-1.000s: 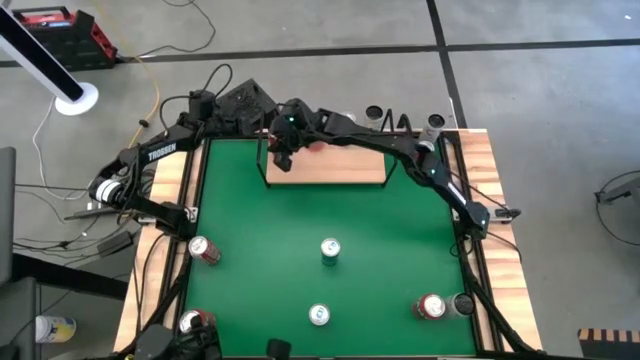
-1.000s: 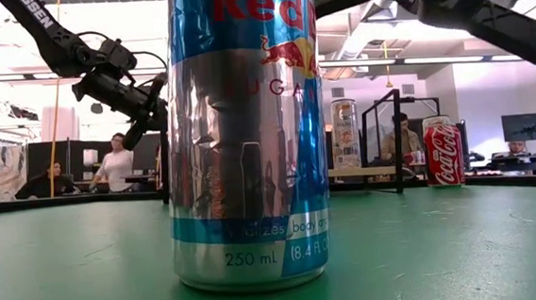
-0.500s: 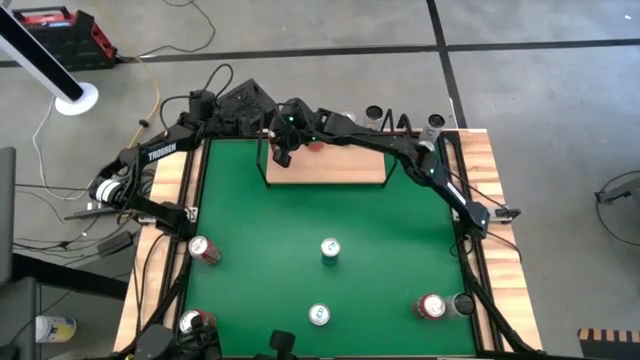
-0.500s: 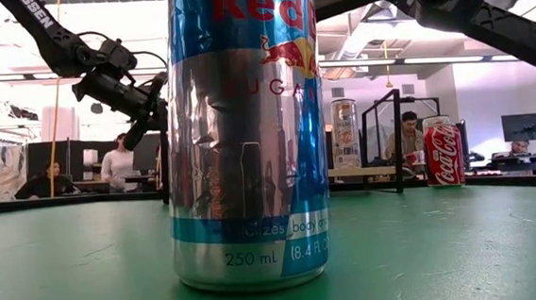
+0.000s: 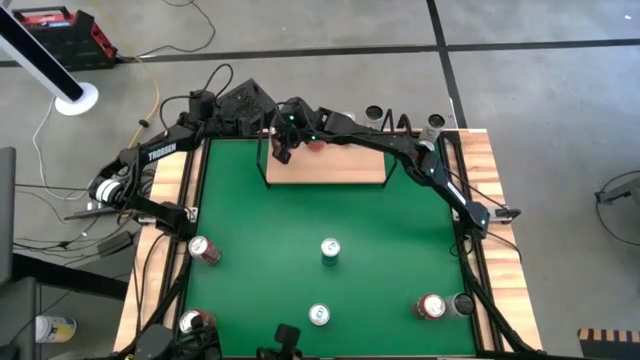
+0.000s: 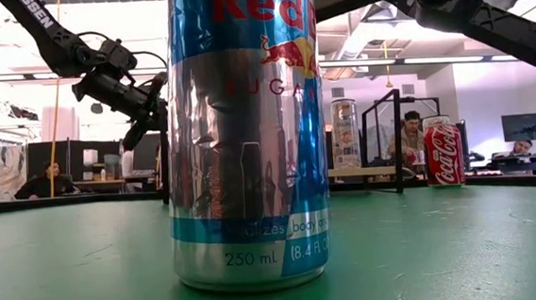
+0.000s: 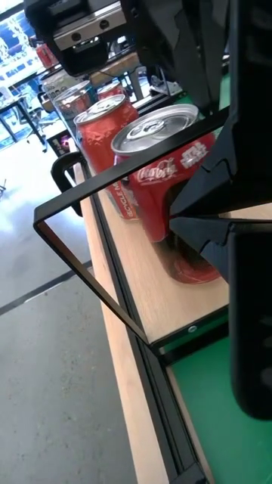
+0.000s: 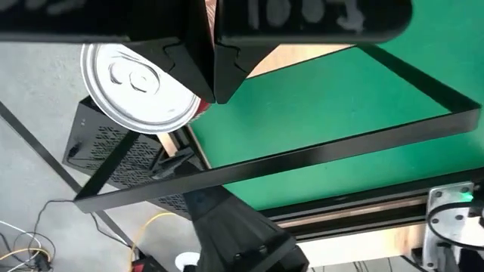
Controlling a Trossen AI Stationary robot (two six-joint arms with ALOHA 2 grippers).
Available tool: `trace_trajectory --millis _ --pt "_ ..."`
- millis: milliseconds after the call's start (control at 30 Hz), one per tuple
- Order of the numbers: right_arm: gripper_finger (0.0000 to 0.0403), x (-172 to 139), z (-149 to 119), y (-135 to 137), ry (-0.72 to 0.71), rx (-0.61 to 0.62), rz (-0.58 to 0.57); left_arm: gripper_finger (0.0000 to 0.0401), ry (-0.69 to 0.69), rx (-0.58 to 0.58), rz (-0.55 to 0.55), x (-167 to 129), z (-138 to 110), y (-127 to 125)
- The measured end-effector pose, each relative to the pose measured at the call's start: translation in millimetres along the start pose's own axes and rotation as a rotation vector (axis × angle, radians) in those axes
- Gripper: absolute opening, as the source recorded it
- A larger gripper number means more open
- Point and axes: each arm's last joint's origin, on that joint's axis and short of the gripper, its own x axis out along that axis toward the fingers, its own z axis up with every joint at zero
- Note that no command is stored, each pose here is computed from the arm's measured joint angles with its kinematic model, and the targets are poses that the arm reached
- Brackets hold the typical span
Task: Place canned beverage on shelf
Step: Put the top left red soda can on the shelf
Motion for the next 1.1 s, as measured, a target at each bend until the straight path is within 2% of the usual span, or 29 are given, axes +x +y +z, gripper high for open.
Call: trace_trajectory --millis 433,733,833,967,1100 --pt "0.0024 -0.2 0.4 -12.1 -0.011 0.074 -0.086 0.0000 0.004 -0.001 -0.007 0.0 -0.1 -0.2" --pt "0.0024 -4.8 3.3 -11.5 -0.016 0.085 -0.066 0.0000 0.011 -0.001 -0.018 0.0 -0.5 -0.5" --pt "0.0024 -25.5 18.4 -7.3 -0.059 0.081 0.014 0.0000 0.010 0.000 -0.018 0.0 -0.4 -0.4" --pt "0.0024 -81.1 50.3 -5.9 -0.147 0.071 0.080 0.0000 0.011 0.008 -0.019 0.0 -0.5 -0.5" --pt "0.0025 -140.0 69.0 -16.6 -0.178 0.041 0.095 0.0000 0.012 0.008 -0.022 0.0 -0.5 -0.6"
